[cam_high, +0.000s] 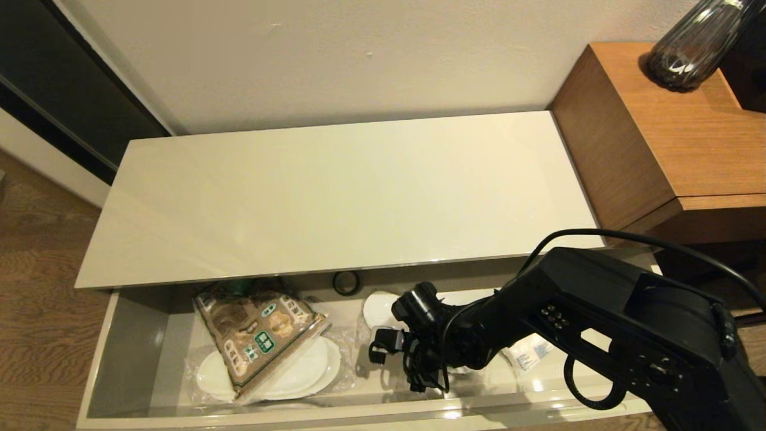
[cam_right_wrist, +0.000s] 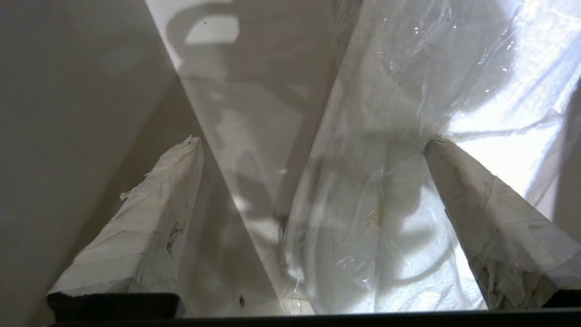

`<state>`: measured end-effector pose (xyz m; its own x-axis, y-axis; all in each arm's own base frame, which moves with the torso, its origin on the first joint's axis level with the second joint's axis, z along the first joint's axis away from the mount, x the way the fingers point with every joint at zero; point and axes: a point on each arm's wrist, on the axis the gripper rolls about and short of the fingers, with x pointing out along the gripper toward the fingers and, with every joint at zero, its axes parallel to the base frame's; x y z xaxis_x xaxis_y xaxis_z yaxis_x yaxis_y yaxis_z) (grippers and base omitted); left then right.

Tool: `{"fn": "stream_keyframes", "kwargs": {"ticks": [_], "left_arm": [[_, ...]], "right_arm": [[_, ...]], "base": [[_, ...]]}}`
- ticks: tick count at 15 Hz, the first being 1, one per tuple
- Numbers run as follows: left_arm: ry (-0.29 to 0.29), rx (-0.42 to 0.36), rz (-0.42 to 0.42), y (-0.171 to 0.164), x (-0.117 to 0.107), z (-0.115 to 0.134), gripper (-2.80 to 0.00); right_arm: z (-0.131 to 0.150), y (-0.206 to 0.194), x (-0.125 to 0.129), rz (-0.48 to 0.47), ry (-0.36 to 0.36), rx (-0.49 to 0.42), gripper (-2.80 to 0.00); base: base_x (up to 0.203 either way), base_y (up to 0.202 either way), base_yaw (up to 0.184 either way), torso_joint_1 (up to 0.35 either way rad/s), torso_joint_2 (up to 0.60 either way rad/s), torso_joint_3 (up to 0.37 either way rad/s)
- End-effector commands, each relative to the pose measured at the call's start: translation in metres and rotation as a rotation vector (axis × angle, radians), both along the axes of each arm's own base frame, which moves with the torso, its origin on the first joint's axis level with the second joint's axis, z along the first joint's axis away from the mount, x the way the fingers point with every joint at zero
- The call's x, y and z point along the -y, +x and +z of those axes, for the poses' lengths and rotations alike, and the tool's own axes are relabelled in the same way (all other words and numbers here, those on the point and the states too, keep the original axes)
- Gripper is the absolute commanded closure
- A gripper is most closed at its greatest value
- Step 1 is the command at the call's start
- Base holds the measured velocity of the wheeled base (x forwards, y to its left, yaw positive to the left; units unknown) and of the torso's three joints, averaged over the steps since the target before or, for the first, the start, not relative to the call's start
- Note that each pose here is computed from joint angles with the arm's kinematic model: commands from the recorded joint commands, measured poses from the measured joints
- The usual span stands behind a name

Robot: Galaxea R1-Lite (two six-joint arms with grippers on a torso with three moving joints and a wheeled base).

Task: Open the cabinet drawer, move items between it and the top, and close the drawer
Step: Take out the disposable slippers from the drawer

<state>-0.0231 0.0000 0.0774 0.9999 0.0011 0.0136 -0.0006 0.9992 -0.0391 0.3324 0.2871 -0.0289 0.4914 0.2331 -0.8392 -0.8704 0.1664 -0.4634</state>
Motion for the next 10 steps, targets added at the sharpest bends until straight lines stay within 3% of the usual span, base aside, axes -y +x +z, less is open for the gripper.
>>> {"fn": "stream_keyframes", "kwargs": {"ticks": [1, 10], "left_arm": [[-0.001, -0.001, 0.001, 0.0001, 0.0000, 0.0000, 0.00], [-0.001, -0.001, 0.000, 0.0001, 0.0000, 0.0000, 0.00]], "right_arm": [[-0.0017, -0.0001, -0.0004, 0.001, -0.005, 0.001, -2.80], [-0.0099, -0.0019, -0.0017, 0.007, 0.004, -0.004, -2.80]], "base": [[0.000, 0.000, 0.000, 0.000, 0.00, 0.000], [0.000, 0.000, 0.000, 0.000, 0.00, 0.000]]}}
